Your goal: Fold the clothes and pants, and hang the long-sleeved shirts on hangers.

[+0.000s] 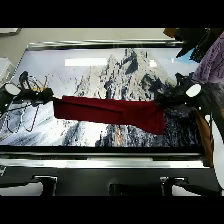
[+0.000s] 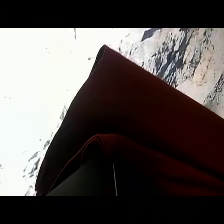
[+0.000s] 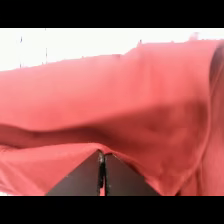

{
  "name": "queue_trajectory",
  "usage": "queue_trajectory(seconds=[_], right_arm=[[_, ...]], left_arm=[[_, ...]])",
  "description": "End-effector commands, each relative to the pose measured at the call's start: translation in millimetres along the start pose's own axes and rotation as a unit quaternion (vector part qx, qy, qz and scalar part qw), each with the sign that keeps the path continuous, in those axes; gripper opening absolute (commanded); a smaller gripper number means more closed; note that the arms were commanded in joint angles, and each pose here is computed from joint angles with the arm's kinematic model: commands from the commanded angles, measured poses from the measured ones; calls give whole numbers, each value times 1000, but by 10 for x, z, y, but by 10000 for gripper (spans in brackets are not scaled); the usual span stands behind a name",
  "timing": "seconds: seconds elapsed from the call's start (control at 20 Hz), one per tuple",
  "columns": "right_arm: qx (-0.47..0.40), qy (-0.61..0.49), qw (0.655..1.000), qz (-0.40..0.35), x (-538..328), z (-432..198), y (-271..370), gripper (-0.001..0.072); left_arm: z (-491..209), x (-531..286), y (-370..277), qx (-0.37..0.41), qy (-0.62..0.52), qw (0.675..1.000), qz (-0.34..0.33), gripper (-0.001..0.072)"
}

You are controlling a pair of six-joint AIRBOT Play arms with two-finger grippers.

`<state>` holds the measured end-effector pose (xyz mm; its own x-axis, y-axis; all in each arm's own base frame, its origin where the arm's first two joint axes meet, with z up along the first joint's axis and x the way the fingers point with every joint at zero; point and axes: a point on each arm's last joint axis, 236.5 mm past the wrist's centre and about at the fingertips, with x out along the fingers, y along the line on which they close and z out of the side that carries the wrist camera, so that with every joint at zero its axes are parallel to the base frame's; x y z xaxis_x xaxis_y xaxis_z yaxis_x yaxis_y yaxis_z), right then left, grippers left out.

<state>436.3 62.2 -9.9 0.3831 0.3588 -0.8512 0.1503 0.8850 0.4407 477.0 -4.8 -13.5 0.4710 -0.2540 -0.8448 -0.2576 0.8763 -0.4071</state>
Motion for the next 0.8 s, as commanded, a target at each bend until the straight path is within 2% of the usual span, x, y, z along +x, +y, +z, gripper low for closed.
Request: queue_trajectory(seconds=[0.0,0.2,0.65,0.7,0.75], right_arm=[[6,-4,1000,-6,125,144,-49,30],[24,-1,1000,-13,313,163,-150,30],[49,24,998,-12,599,89,-261,32],[43,26,999,-12,562,117,-235,34],[36,26,999,-10,506,163,-190,81]], left_arm=[[152,194,-22,50,-1,998,28,14],[69,438,73,79,21,995,56,14],[-238,817,21,114,66,989,70,15],[-210,796,21,116,64,989,71,22],[-166,761,18,118,61,989,73,91]])
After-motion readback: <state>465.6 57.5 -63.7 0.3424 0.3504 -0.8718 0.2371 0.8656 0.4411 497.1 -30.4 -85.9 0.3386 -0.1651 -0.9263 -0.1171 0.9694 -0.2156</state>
